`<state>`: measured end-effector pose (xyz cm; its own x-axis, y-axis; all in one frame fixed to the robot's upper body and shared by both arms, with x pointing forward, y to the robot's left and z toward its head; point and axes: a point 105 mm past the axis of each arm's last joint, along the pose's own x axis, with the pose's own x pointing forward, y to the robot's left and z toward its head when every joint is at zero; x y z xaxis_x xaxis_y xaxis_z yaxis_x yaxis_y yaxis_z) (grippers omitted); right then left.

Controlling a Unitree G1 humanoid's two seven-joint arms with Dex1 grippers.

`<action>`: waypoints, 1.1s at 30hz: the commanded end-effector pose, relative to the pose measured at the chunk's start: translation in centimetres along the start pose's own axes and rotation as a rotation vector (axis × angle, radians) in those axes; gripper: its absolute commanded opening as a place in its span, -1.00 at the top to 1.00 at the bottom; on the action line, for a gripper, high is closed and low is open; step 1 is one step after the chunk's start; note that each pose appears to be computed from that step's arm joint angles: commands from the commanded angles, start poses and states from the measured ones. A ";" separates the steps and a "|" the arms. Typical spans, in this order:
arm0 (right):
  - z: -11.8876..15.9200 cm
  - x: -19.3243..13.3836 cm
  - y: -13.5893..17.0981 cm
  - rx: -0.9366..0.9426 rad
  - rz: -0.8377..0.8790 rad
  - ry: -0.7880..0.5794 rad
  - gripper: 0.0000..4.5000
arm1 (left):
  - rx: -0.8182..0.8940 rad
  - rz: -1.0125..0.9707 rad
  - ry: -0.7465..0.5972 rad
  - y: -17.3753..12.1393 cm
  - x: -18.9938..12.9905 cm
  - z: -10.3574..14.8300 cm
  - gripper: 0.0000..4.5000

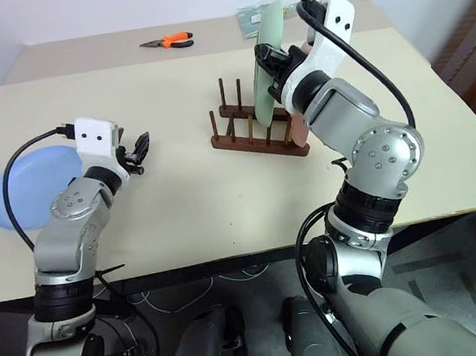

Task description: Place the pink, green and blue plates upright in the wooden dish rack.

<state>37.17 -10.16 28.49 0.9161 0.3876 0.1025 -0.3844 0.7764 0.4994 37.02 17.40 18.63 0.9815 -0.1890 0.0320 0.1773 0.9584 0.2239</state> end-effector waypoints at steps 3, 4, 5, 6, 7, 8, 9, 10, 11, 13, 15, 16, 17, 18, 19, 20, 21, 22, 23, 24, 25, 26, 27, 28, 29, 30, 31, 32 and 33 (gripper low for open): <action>0.5 1.2 0.3 -0.074 0.018 0.001 0.27 | 0.024 -0.019 -0.067 -0.5 -0.4 2.1 -0.17; 0.6 1.3 0.5 -0.118 0.027 0.001 0.08 | 0.023 -0.018 -0.067 -0.5 -0.5 2.1 -0.17; 0.9 1.4 0.7 -0.188 0.034 -0.011 -0.15 | 0.022 -0.019 -0.067 -0.5 -0.6 2.1 -0.17; 1.2 1.4 1.1 -0.271 0.047 -0.028 -0.41 | 0.022 -0.019 -0.065 -0.6 -0.7 2.0 -0.17; 1.7 1.3 1.7 -0.389 0.067 -0.053 -0.58 | 0.024 -0.019 -0.062 -0.6 -0.8 1.9 -0.17; 1.9 1.2 2.1 -0.469 0.084 -0.068 -0.81 | 0.026 -0.019 -0.059 -0.6 -0.8 1.8 -0.17; 2.0 1.1 2.4 -0.547 0.101 -0.083 -0.99 | 0.027 -0.018 -0.058 -0.6 -0.9 1.7 -0.17; 2.4 0.8 2.9 -0.705 0.120 -0.116 -0.99 | 0.021 -0.007 -0.052 -0.3 -0.9 1.6 -0.17; 2.6 0.5 3.4 -0.827 0.149 -0.143 -0.99 | 0.008 0.013 -0.043 0.2 -1.0 1.3 -0.17; 3.5 -0.2 4.1 -1.013 0.186 -0.216 -0.99 | -0.026 0.072 -0.032 1.6 -1.1 1.1 -0.17; 4.6 -0.8 4.2 -1.113 0.200 -0.275 -1.00 | -0.081 0.190 -0.012 4.2 -1.3 0.6 -0.40; 5.0 -1.2 4.3 -1.169 0.214 -0.301 -1.00 | -0.115 0.270 -0.002 5.8 -1.6 0.4 -0.54; 5.3 -1.5 4.5 -1.200 0.234 -0.322 -1.00 | -0.147 0.358 0.010 7.5 -2.1 0.1 -0.75; 5.6 -1.8 4.6 -1.215 0.252 -0.341 -1.00 | -0.176 0.444 0.019 9.0 -2.6 -0.1 -0.97; 5.8 -2.1 5.2 -1.215 0.290 -0.369 -1.00 | -0.193 0.548 0.034 10.8 -3.4 -0.4 -0.97; 5.7 -2.3 5.9 -1.218 0.344 -0.384 -1.00 | -0.191 0.657 0.047 12.5 -4.4 -0.5 -0.97; 5.1 -2.6 6.7 -1.198 0.414 -0.376 -1.00 | -0.169 0.753 0.067 14.0 -5.4 -0.6 -0.97; 3.8 -2.9 7.5 -1.157 0.509 -0.335 -1.00 | -0.135 0.854 0.096 15.5 -6.6 -0.7 -0.97; 2.5 -3.2 7.9 -1.124 0.583 -0.285 -1.00 | -0.118 0.924 0.119 16.4 -7.5 -0.8 -0.97; 0.9 -3.6 8.4 -1.115 0.666 -0.239 -1.00 | -0.128 0.992 0.151 17.4 -8.5 -1.1 -0.97; -0.6 -3.9 8.7 -1.113 0.724 -0.196 -1.00 | -0.143 1.044 0.181 18.0 -9.3 -1.5 -0.97; -1.9 -4.1 8.8 -1.112 0.770 -0.157 -1.00 | -0.160 1.072 0.204 18.4 -9.8 -1.9 -0.97; -3.2 -4.4 9.0 -1.109 0.820 -0.121 -1.00 | -0.192 1.087 0.237 18.6 -10.3 -2.5 -0.97; -4.1 -4.6 9.1 -1.093 0.851 -0.095 -1.00 | -0.242 1.093 0.269 18.5 -10.6 -3.1 -0.97; -4.9 -4.7 9.2 -1.069 0.876 -0.076 -1.00 | -0.293 1.096 0.295 18.4 -10.9 -3.8 -0.97; -5.4 -4.8 9.3 -1.052 0.889 -0.067 -1.00 | -0.327 1.098 0.311 18.3 -11.0 -4.2 -0.97; -5.9 -4.8 9.4 -1.041 0.905 -0.057 -1.00 | -0.368 1.078 0.338 18.0 -11.1 -4.8 -0.97; -6.5 -4.9 9.3 -1.034 0.916 -0.044 -1.00 | -0.408 1.058 0.362 17.6 -11.1 -5.5 -0.97; -7.0 -4.8 9.2 -1.031 0.921 -0.032 -1.00 | -0.451 1.055 0.383 17.3 -11.3 -6.1 -0.97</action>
<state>29.37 -1.78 26.03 0.3215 0.9454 0.0530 -0.7584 0.2906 -0.5835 29.89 37.34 15.59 0.5953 0.7395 -0.3142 -0.7895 0.6111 -0.0575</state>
